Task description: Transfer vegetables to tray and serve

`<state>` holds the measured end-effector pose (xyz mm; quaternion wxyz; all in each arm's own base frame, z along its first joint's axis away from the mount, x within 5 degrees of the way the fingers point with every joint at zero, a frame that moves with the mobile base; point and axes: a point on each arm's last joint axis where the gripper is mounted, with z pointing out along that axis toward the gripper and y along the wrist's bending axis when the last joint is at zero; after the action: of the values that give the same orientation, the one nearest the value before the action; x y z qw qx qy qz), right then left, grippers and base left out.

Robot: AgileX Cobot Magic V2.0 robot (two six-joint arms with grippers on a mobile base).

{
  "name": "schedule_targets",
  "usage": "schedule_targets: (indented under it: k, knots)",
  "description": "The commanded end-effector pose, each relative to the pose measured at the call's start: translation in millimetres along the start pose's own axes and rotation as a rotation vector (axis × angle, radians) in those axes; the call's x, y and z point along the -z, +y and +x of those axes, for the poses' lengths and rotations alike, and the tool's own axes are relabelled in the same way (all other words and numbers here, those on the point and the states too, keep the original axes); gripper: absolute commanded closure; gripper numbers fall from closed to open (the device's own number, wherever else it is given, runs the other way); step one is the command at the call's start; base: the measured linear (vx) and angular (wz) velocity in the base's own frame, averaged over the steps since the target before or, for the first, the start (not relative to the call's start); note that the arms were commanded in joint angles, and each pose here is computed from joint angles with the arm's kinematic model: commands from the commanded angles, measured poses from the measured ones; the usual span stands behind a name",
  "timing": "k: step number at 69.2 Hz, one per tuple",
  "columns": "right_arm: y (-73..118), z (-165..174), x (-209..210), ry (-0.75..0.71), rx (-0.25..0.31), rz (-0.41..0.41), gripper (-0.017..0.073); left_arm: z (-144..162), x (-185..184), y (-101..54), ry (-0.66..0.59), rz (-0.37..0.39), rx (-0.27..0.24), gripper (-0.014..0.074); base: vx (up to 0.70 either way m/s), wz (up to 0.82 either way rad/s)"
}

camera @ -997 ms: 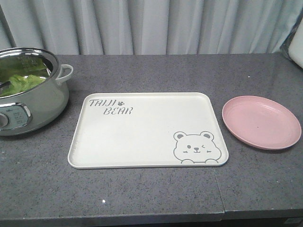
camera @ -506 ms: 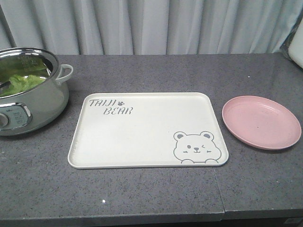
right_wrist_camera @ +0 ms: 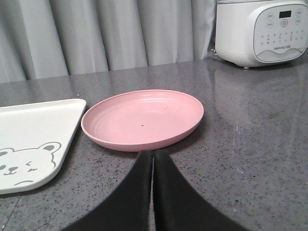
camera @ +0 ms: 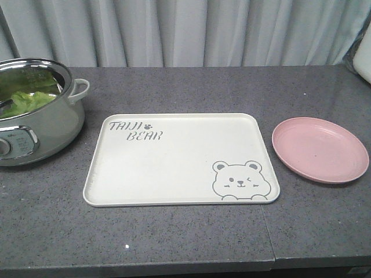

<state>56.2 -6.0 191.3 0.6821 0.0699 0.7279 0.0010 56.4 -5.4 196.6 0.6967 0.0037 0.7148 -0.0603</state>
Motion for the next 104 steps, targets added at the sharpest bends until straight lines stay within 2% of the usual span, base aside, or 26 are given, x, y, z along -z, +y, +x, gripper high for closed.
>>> schedule_targets:
  k: [1,61,69,73,82,85,90,94,104]
  knots:
    - [0.8,-2,0,-0.070,0.009,-0.010,0.0562,2,0,0.6,-0.062,0.000,0.009,0.0599,0.00,0.00]
    - [0.9,-3,0,-0.071,0.008,-0.011,0.0562,2,0,0.6,-0.062,0.000,0.009,0.0599,0.00,0.00]
    - [1.7,-6,0,-0.106,0.003,-0.020,0.0562,1,0,0.6,-0.068,0.001,0.010,0.0599,0.00,0.00]
    - [2.7,-10,1,-0.154,-0.028,-0.033,0.0562,0,0,0.6,-0.076,0.001,0.012,0.0599,0.00,0.00]
    - [3.1,-19,3,-0.255,-0.204,-0.063,0.0562,-6,1,0.5,-0.142,0.002,0.020,0.0599,0.00,0.00]
    - [2.8,-20,3,-0.258,-0.240,-0.064,0.0562,-9,1,0.4,-0.174,0.003,0.021,0.0599,0.00,0.00]
    - [2.1,-19,3,-0.252,-0.297,-0.063,0.0562,-16,2,0.2,-0.227,0.010,0.061,0.0599,0.00,0.00]
    - [1.8,-18,2,-0.239,-0.329,-0.062,0.0562,-21,4,0.2,-0.280,0.019,0.117,0.0599,0.00,0.00]
    - [2.1,-21,3,-0.236,-0.339,-0.063,0.0562,-30,7,0.1,-0.385,0.067,0.323,0.0599,0.00,0.00]
